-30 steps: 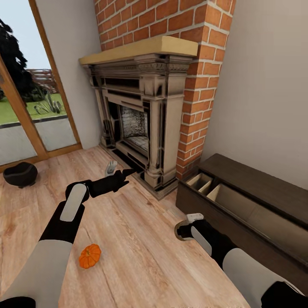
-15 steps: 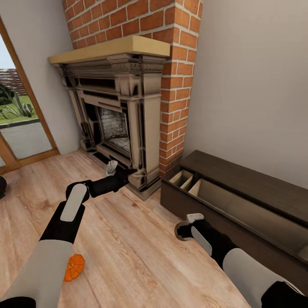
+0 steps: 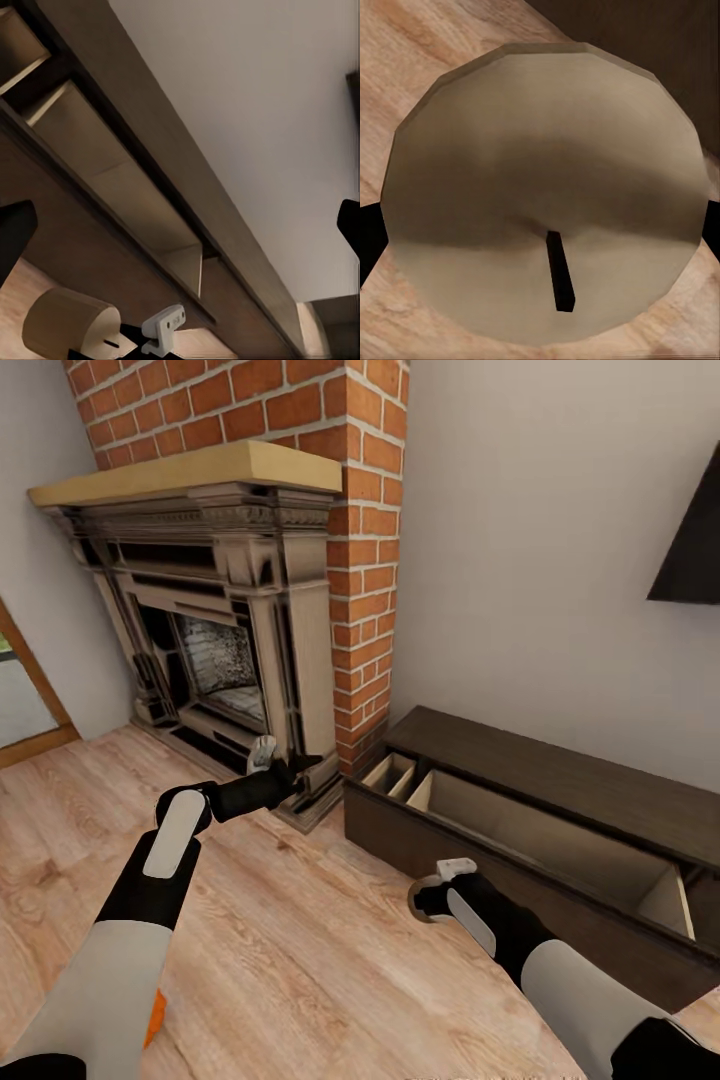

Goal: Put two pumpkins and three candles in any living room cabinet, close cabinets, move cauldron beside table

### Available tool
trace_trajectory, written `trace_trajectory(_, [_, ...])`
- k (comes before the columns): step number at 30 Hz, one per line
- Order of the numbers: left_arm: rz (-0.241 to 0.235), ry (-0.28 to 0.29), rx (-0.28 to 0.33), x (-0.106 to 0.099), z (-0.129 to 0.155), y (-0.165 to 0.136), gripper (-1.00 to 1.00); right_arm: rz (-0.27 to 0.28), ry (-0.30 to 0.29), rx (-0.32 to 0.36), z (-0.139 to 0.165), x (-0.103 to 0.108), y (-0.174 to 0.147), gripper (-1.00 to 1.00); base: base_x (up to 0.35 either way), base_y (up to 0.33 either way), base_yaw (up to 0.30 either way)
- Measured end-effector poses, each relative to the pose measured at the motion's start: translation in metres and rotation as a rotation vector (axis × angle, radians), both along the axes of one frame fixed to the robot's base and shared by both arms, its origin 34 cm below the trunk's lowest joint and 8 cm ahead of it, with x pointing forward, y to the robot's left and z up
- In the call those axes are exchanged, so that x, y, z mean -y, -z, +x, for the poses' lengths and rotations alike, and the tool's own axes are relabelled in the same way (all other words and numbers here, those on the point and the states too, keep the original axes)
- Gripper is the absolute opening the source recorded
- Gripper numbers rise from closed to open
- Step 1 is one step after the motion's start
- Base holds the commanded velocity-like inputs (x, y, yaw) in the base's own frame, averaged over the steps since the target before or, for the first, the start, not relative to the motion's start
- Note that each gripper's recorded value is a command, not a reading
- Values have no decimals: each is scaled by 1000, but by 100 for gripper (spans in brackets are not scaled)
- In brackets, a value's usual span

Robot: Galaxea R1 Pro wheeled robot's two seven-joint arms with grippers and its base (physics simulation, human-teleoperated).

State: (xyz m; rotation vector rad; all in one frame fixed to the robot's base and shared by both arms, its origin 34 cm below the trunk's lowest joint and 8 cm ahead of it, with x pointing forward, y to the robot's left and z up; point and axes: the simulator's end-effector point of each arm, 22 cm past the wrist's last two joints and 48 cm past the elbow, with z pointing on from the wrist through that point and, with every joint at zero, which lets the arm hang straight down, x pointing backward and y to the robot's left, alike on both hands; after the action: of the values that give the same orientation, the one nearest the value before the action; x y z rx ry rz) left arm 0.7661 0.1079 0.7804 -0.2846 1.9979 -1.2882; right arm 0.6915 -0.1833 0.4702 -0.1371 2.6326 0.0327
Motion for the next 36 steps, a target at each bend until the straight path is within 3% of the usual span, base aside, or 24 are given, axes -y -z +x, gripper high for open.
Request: trace_trajectory(36, [1,0,3,0,0,-1,100,-1,4,5,2,2,-2,-100,28,33,-254])
